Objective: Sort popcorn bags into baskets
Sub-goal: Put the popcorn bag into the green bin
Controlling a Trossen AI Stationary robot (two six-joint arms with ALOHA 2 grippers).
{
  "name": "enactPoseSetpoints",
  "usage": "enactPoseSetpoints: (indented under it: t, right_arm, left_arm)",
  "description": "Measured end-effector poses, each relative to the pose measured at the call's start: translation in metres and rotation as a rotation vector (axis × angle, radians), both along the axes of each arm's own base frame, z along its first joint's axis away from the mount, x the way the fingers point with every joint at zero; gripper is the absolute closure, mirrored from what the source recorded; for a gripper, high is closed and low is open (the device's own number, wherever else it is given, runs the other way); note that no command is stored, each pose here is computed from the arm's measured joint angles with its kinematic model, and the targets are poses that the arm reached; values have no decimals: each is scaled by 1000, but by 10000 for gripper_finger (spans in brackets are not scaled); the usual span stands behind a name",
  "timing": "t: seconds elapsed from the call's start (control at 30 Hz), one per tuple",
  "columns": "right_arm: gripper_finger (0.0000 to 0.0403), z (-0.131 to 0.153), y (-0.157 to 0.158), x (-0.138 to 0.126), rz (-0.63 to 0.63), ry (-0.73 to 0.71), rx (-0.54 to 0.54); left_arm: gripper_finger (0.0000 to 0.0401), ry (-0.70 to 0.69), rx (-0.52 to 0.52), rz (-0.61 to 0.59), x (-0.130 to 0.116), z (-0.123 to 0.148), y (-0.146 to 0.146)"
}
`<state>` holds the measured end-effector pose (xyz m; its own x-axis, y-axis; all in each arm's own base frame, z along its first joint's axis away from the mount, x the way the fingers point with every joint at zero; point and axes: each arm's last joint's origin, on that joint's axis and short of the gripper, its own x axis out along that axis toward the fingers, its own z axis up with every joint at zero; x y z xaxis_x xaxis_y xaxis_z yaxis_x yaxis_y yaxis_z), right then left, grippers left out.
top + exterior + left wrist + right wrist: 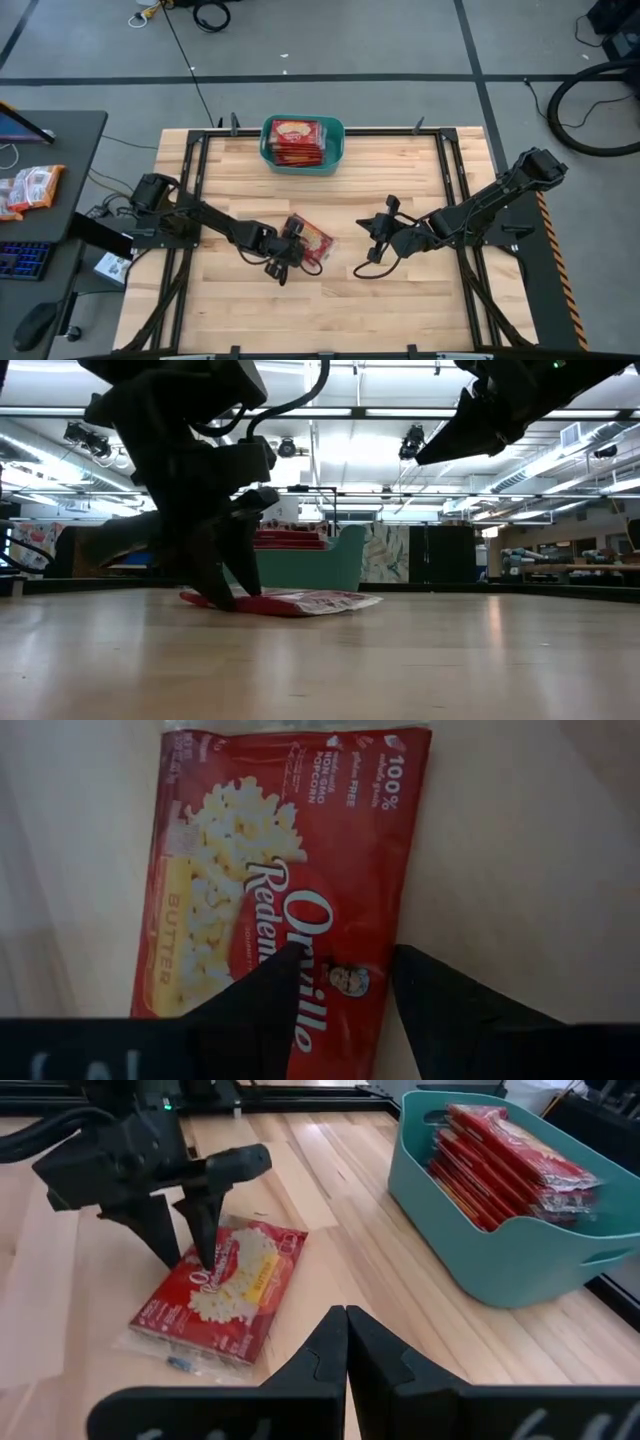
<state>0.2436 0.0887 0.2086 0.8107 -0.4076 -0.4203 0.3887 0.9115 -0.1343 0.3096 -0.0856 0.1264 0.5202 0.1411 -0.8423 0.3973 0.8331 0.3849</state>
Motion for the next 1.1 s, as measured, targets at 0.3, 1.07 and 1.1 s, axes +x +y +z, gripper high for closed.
enactPoseSetpoints:
  t: [0.3,1.07,1.1]
  right_arm:
    - [394,1,1,1,22,-10,18]
    - [394,1,-2,2,15,-11,18]
    - [394,2,-2,3,17,-13,16]
  left_arm:
    - [319,23,37,13,0,-8,-1]
    - [401,-305,97,291,-19,106,54]
    - [401,-321,121,305,-20,114,58]
